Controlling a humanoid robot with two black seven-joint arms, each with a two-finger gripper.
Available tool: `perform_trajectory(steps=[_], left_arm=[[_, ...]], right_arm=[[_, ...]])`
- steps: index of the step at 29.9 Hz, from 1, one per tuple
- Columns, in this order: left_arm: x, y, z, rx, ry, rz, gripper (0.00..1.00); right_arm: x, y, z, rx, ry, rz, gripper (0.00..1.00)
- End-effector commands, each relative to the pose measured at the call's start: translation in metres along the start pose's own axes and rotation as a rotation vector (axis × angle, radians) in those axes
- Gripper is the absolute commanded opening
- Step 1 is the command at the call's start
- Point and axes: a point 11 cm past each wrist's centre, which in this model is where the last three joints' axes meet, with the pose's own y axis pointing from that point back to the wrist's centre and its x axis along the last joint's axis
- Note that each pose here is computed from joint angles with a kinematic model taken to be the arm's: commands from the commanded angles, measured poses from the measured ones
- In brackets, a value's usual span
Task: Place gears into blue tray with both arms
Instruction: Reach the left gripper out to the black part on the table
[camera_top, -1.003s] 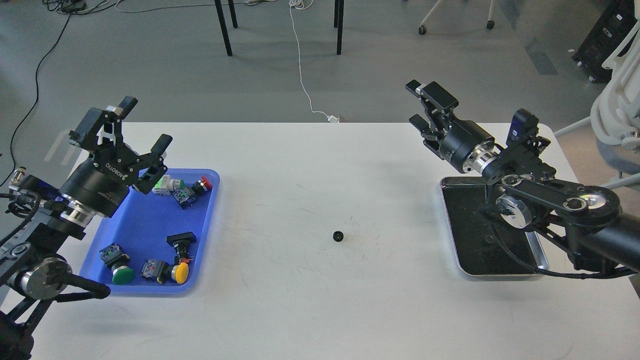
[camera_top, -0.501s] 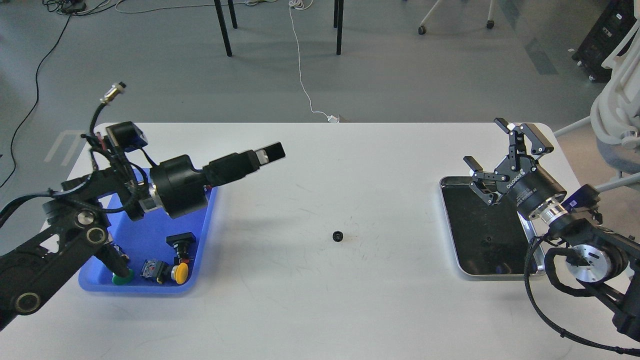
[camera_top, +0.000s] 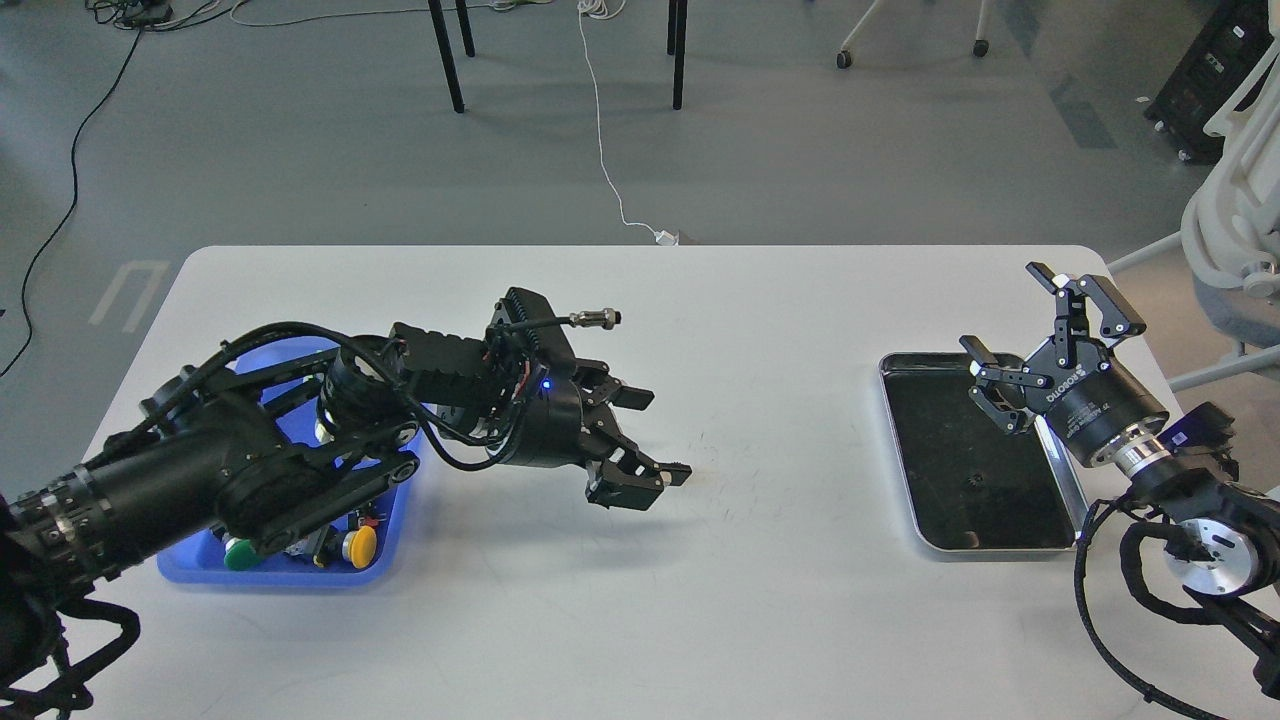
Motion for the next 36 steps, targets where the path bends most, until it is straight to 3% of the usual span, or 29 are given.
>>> perform_trajectory(steps=[1, 6, 13, 19, 23, 26, 28, 36], left_arm=[[-0.010, -0.019, 0.000, -0.003, -0.034, -0.044, 0.96], [-0.017, -0.036, 0.002, -0.004, -0.037, -0.083, 0.93], [-0.024, -0.053, 0.001, 0.007, -0.018, -0.116, 0.79], [-0.024, -0.059, -0.006, 0.035, -0.021, -0.115, 0.76], [-0.026, -0.060, -0.009, 0.044, -0.019, -0.121, 0.63], [-0.026, -0.060, -0.009, 0.045, -0.018, -0.122, 0.40], [-0.027, -0.060, -0.009, 0.046, -0.017, -0.124, 0.29], [-0.028, -0.055, -0.015, 0.057, -0.026, -0.108, 0.13]], right_arm=[[0.001, 0.000, 0.000, -0.001, 0.003, 0.003, 0.99], [0.006, 0.002, -0.003, -0.001, 0.014, 0.014, 0.99], [0.010, 0.007, -0.004, -0.008, 0.022, 0.023, 0.99], [0.012, 0.010, -0.003, -0.014, 0.023, 0.028, 0.99], [0.012, 0.011, -0.003, -0.014, 0.025, 0.027, 0.99], [0.015, 0.012, -0.007, -0.013, 0.033, 0.032, 0.99], [0.015, 0.013, -0.006, -0.016, 0.034, 0.031, 0.99], [0.015, 0.013, -0.006, -0.017, 0.034, 0.032, 0.99]])
